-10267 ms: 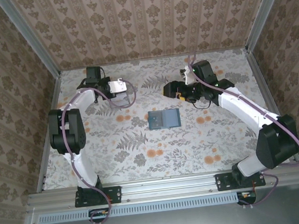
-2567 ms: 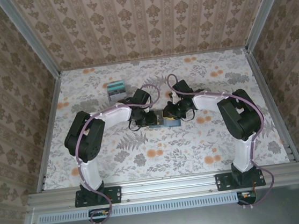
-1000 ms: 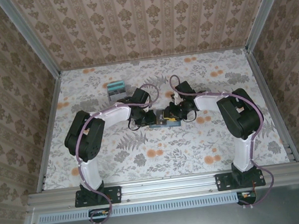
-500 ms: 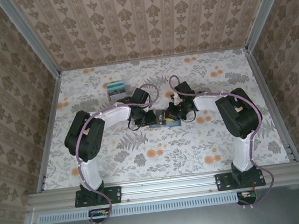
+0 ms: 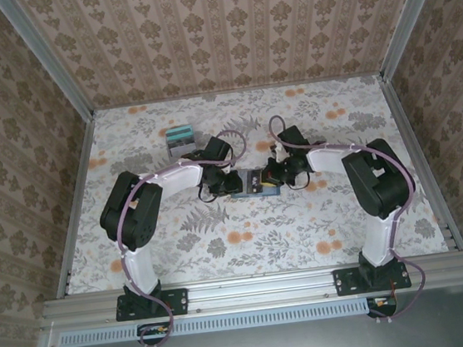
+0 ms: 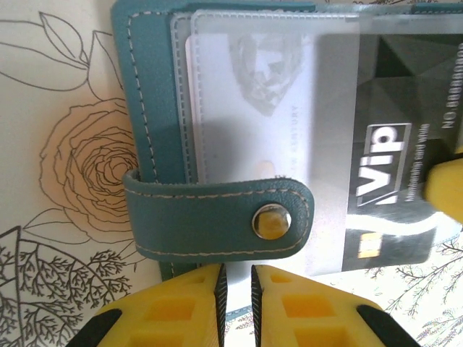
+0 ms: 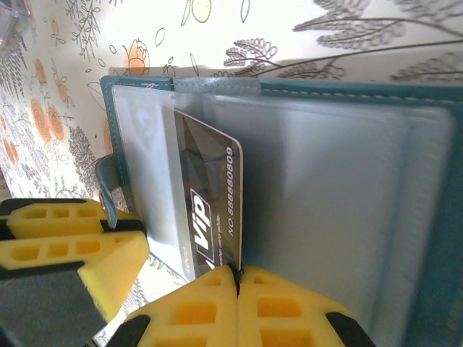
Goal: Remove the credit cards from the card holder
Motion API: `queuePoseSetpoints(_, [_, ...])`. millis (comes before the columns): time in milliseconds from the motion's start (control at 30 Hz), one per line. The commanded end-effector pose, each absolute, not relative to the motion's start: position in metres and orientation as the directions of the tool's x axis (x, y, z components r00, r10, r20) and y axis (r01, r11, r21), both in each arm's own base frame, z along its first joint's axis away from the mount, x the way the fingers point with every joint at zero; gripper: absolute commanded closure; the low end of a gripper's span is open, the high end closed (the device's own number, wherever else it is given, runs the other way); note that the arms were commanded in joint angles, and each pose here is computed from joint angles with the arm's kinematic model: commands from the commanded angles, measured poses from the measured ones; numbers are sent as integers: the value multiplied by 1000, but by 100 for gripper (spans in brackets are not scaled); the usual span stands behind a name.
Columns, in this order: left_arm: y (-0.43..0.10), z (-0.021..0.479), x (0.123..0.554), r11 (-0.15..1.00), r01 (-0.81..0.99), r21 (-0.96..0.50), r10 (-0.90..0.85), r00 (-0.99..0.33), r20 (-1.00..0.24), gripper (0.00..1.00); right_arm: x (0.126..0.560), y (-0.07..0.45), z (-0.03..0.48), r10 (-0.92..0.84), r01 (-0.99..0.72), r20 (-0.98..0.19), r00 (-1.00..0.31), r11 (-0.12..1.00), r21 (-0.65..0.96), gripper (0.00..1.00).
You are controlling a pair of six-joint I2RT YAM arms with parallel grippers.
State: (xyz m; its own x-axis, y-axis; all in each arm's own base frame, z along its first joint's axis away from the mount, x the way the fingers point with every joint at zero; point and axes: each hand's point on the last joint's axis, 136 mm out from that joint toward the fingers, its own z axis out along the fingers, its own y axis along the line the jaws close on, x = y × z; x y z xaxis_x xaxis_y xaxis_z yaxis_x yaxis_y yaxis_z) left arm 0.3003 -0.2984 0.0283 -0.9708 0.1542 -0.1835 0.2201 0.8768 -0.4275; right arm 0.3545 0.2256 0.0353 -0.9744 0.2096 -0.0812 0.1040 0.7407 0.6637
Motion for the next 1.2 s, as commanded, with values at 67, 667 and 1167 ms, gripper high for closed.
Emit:
queuePoseSetpoints(67, [-291, 22, 297, 886, 192, -421, 135, -978, -161, 80, 342, 202, 41, 217, 115, -85, -973, 766, 632, 100])
queuePoseSetpoints(667, [-310, 111, 329, 747, 154, -647, -17, -968, -250, 48, 352, 196, 124, 183, -35, -245, -952, 730, 682, 100])
queuePoseSetpoints(1167, [-333, 199, 341, 441, 222, -870, -136, -941, -309, 62, 364, 234, 231, 153, -277, -392, -907, 485, 830, 100])
